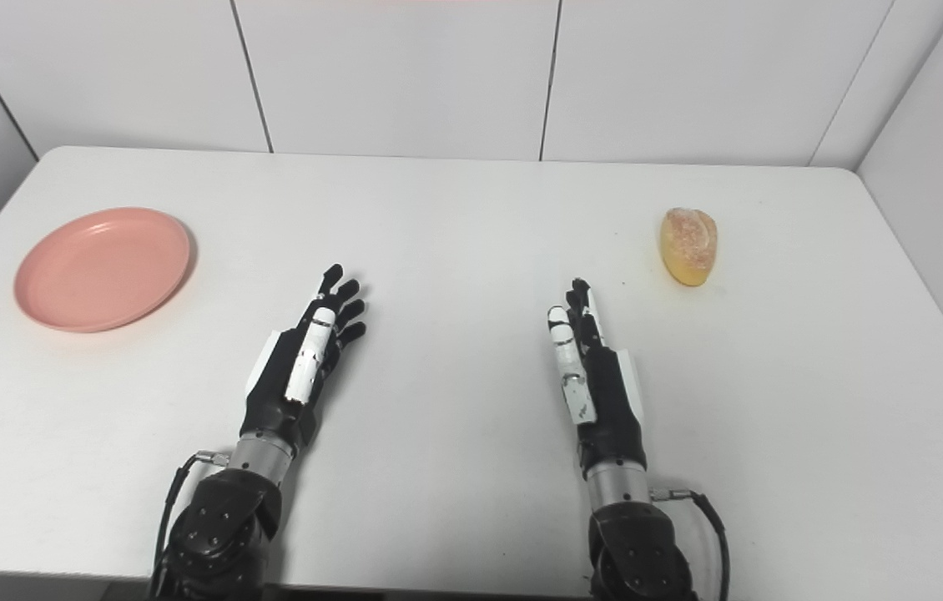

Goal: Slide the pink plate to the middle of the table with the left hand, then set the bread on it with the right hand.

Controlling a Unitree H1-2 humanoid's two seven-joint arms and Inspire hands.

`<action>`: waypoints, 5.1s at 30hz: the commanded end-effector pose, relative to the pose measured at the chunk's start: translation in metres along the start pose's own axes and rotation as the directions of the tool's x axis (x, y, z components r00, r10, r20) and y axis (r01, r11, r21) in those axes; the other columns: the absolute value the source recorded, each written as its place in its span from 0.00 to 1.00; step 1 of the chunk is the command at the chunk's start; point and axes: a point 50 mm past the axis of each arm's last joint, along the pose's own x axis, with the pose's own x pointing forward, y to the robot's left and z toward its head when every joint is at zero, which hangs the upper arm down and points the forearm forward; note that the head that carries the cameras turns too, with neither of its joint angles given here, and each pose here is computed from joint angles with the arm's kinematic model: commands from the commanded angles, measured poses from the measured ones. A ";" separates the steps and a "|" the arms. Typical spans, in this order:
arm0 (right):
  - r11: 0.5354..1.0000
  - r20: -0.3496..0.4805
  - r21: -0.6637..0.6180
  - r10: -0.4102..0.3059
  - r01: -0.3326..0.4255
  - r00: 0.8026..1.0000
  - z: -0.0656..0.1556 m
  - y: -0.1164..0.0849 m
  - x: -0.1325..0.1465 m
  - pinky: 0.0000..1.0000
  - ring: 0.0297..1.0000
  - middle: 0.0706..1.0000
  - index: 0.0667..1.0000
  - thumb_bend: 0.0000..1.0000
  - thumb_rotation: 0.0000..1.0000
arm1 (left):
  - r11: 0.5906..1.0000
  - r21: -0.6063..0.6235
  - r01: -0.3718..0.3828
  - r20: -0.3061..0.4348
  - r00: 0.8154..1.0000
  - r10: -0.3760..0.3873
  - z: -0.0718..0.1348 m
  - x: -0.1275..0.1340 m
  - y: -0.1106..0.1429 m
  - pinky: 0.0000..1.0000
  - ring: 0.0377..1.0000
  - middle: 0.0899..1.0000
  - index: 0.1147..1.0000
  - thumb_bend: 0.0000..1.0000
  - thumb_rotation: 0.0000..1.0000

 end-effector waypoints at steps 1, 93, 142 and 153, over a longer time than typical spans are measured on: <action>1.000 0.068 0.006 0.005 -0.006 0.998 0.014 0.003 0.005 1.00 0.99 0.99 0.99 0.26 1.00 | 1.000 0.012 0.017 0.059 0.998 -0.017 0.012 0.008 -0.002 0.92 0.94 0.96 0.97 0.36 1.00; 0.998 0.142 0.035 0.054 -0.060 0.988 -0.013 -0.019 0.011 1.00 1.00 1.00 1.00 0.15 1.00 | 0.999 0.044 0.012 0.196 0.980 -0.021 0.047 0.049 0.001 0.97 0.97 0.97 0.97 0.40 1.00; 0.997 0.146 0.034 0.058 -0.064 0.988 -0.017 -0.028 0.011 1.00 1.00 1.00 1.00 0.17 1.00 | 0.934 0.145 -0.325 0.393 0.886 0.247 0.212 0.101 0.207 0.86 0.88 0.88 0.86 0.39 1.00; 0.997 0.165 0.031 0.070 -0.076 0.984 -0.018 -0.030 0.012 1.00 1.00 1.00 1.00 0.17 1.00 | 0.903 0.133 -0.409 0.348 0.872 0.344 0.212 0.092 0.251 0.89 0.88 0.87 0.85 0.37 1.00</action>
